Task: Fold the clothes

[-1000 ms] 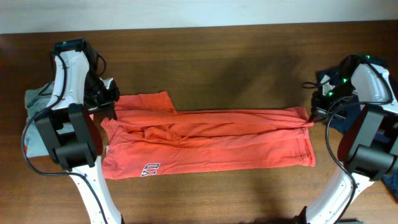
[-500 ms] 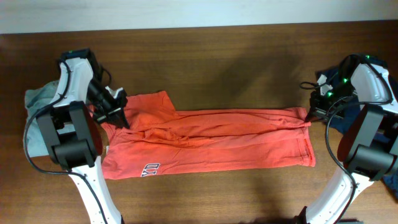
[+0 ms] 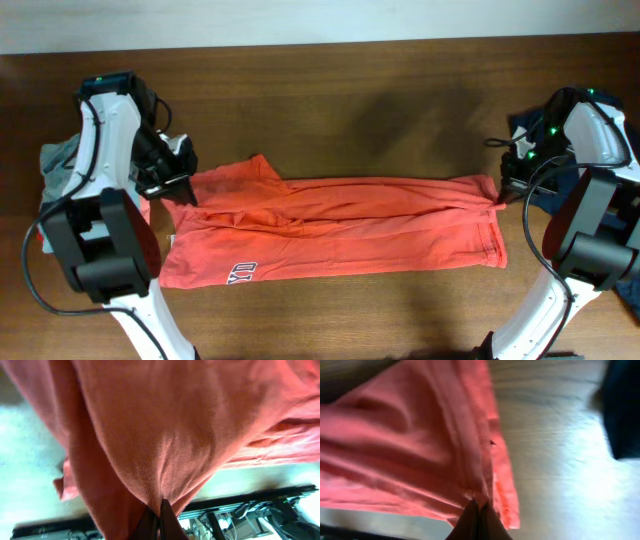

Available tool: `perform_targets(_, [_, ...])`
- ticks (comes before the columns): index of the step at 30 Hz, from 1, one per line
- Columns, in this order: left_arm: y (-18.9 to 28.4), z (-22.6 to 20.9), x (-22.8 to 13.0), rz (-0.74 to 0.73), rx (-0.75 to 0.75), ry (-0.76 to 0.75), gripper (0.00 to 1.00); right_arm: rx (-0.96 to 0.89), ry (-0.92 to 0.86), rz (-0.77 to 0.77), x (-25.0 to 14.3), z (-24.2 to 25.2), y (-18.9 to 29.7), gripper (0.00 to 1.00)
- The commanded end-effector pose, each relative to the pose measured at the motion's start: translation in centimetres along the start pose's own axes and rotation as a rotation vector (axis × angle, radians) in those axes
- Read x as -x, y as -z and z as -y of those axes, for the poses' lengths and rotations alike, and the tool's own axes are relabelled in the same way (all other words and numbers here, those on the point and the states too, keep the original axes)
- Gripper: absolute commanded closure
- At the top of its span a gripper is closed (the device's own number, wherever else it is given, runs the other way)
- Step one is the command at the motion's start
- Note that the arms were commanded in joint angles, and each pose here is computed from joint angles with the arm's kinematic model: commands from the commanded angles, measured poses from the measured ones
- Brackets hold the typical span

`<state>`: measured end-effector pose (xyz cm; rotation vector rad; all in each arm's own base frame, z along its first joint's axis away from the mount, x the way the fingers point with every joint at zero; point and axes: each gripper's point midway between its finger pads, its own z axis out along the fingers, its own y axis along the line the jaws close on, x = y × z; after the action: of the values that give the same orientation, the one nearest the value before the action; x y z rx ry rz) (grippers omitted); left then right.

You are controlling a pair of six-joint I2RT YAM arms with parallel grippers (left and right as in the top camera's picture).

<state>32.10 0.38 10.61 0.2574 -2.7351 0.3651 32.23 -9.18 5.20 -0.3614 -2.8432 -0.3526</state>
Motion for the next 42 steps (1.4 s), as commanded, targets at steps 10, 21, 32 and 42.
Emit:
perform_targets(10, [-5.3, -6.2, -2.0, -0.108, 0.231, 0.205, 1.0, -0.142, -0.072, 0.016, -0.4, 2.3, 1.2, 0.96])
perform_targets(21, [-5.1, -8.1, -1.0, -0.055, 0.197, 0.296, 1.0, -0.18, -0.11, 0.004, -0.4, 3.1, 0.9, 0.96])
perform_targets(32, [-5.2, -7.2, -1.3, -0.074, 0.202, 0.275, 0.73, -0.144, -0.107, -0.001, -0.5, 2.3, 0.8, 0.76])
perform_targets(42, [-5.3, -6.9, -1.4, -0.082, 0.184, 0.274, 0.65, -0.144, -0.107, -0.001, -0.5, 2.4, 0.8, 0.75])
